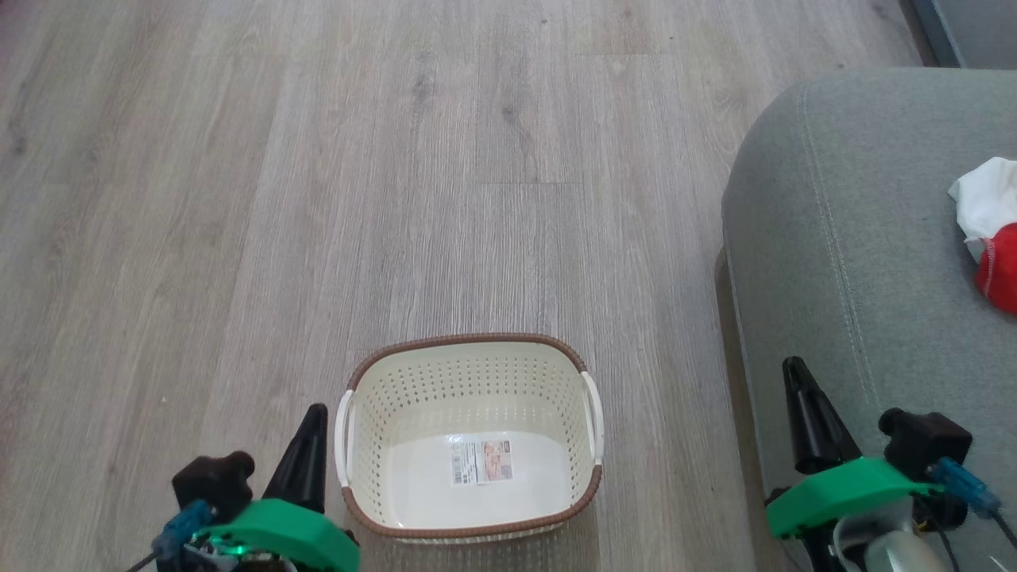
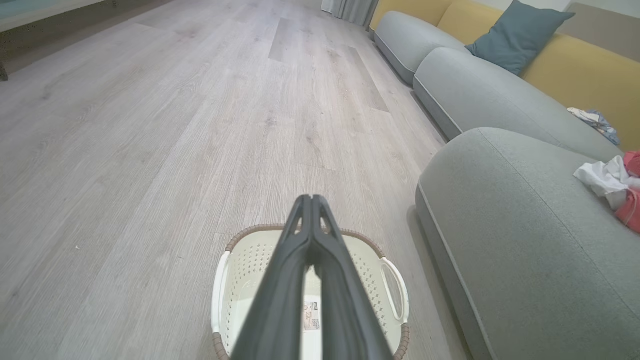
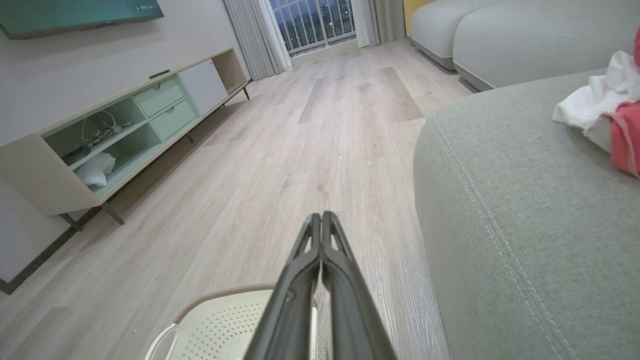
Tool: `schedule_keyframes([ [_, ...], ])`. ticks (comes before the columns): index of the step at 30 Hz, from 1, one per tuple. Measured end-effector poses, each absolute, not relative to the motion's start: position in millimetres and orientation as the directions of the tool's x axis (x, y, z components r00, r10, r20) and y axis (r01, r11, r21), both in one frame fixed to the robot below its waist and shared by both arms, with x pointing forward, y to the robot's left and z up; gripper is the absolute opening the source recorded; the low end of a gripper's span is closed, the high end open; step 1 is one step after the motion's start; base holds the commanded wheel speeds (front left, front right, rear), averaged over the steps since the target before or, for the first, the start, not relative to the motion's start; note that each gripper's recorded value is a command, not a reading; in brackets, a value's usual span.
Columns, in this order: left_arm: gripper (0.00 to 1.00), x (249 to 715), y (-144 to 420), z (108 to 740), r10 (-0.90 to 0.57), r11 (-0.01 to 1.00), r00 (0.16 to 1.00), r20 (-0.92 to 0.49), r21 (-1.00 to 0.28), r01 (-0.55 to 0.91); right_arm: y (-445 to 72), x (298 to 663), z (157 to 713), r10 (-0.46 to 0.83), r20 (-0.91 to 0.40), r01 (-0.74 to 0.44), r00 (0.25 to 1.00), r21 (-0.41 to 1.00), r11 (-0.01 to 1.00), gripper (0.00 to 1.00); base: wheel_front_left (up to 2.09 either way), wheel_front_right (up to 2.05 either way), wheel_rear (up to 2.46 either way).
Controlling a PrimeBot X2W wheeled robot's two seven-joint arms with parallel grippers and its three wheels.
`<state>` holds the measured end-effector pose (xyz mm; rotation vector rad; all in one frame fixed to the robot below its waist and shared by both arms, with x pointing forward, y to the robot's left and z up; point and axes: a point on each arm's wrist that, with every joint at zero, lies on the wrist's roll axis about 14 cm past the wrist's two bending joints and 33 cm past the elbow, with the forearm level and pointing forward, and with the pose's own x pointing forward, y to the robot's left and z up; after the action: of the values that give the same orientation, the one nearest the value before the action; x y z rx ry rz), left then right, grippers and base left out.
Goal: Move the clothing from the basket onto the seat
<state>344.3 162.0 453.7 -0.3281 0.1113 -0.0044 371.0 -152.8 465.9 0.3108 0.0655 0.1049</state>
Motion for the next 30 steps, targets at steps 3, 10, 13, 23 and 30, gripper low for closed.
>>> schedule_keyframes([
  [3,0.00,344.7,163.0,453.2,-0.019,0.936,0.993,-0.115,-0.352,-0.023,-154.6,370.8,465.5,0.104,-0.053,-0.080,0.993,0.339,0.937,0.00,0.00,0.00,0.00],
  [10,0.00,345.3,168.9,451.6,0.002,0.907,0.991,-0.130,-0.417,-0.057,-159.4,370.9,464.9,0.083,-0.063,-0.049,0.995,0.411,0.910,0.00,0.00,0.00,0.00],
  [13,0.00,345.5,170.2,450.9,0.005,0.892,0.991,-0.136,-0.446,-0.066,-161.2,370.7,464.2,0.075,-0.069,-0.037,0.995,0.440,0.897,0.00,0.00,0.00,0.00],
  [23,0.00,351.1,171.3,453.9,0.007,0.845,0.990,-0.141,-0.528,-0.081,-166.6,370.0,463.4,0.051,-0.079,-0.002,0.996,0.526,0.851,0.00,0.00,0.00,0.00],
  [30,0.00,351.4,175.1,453.0,0.015,0.801,0.989,-0.150,-0.590,-0.102,-169.6,371.7,464.6,0.039,-0.085,0.019,0.996,0.590,0.807,0.00,0.00,0.00,0.00],
])
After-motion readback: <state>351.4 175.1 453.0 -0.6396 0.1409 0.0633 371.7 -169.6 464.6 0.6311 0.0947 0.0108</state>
